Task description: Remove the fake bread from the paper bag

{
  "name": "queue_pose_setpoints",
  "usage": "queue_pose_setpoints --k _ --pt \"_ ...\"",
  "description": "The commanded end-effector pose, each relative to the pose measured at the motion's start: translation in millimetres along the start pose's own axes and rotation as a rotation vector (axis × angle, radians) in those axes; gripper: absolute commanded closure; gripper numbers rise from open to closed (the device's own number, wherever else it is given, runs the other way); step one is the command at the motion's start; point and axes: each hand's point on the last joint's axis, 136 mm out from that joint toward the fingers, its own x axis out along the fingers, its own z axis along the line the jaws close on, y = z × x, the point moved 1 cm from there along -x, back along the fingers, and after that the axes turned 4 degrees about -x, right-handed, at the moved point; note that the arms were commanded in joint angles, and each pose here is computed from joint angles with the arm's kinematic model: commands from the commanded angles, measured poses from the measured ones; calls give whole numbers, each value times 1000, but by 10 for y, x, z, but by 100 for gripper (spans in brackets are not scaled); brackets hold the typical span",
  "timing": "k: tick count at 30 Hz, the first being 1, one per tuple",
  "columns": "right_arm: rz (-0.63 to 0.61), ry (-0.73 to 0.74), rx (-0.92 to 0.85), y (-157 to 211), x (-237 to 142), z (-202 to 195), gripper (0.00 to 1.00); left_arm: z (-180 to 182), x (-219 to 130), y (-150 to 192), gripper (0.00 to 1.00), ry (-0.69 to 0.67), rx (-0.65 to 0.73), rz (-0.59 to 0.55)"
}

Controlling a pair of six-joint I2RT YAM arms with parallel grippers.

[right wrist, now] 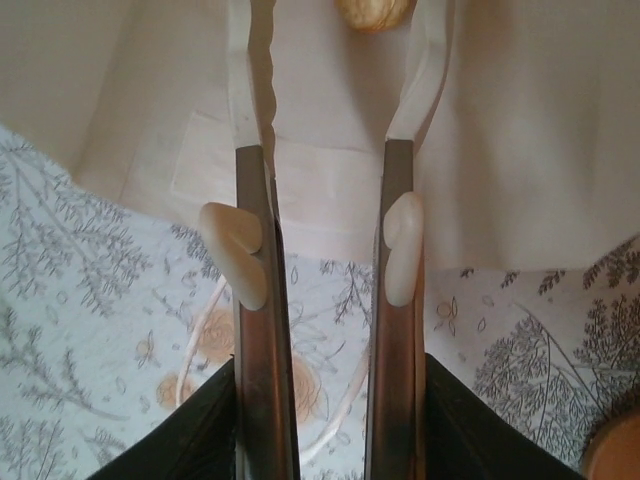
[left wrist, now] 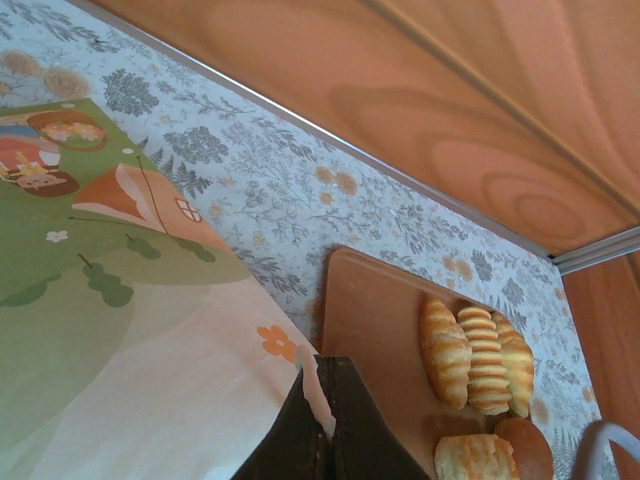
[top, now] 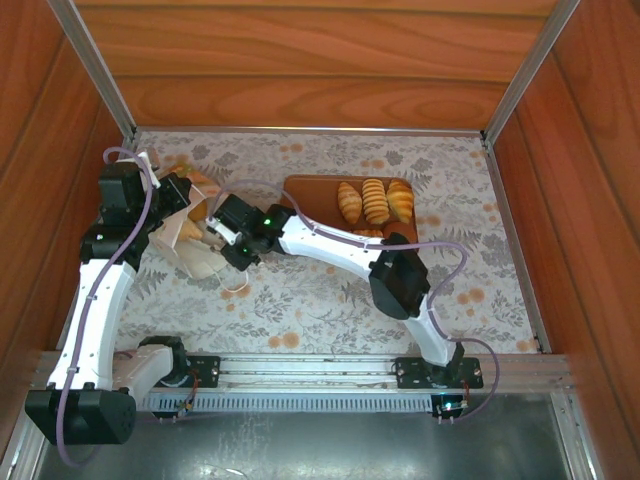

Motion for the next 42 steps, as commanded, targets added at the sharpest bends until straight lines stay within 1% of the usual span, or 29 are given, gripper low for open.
queue_pose_setpoints --k 1,7,15,19,22,25,28,30,33,36,39,42 --pt "-35 47 3 -167 -5 -70 55 -139 -88 -126 100 41 2 -34" --pt "-36 34 27 -229 130 -101 52 -149 -117 -129 100 44 3 -41" --pt "34 2 24 -162 394 -72 52 -176 -112 -133 100 56 -3 -34" --pt "71 -4 22 -116 445 -62 53 -179 -116 -142 100 55 0 -38" --pt "64 -4 21 -133 371 -58 62 -181 -114 -139 100 55 -1 -37" --pt "28 -4 18 -193 225 -52 70 -173 -109 -133 100 53 -3 -36" --pt "-19 13 12 -256 39 -76 76 -166 -103 -134 100 49 -1 -36" --pt "-40 29 5 -272 -70 -98 78 -161 -104 -131 100 48 -3 -37" --pt "-45 70 -4 -234 -195 -164 79 -150 -104 -132 100 43 -2 -40" --pt "-24 100 -22 -130 -277 -206 79 -146 -101 -130 100 41 0 -39" --pt "31 148 -29 23 -292 -286 78 -137 -92 -126 100 39 -5 -38" --pt "98 159 -37 183 -272 -302 77 -136 -77 -126 100 39 -7 -33"
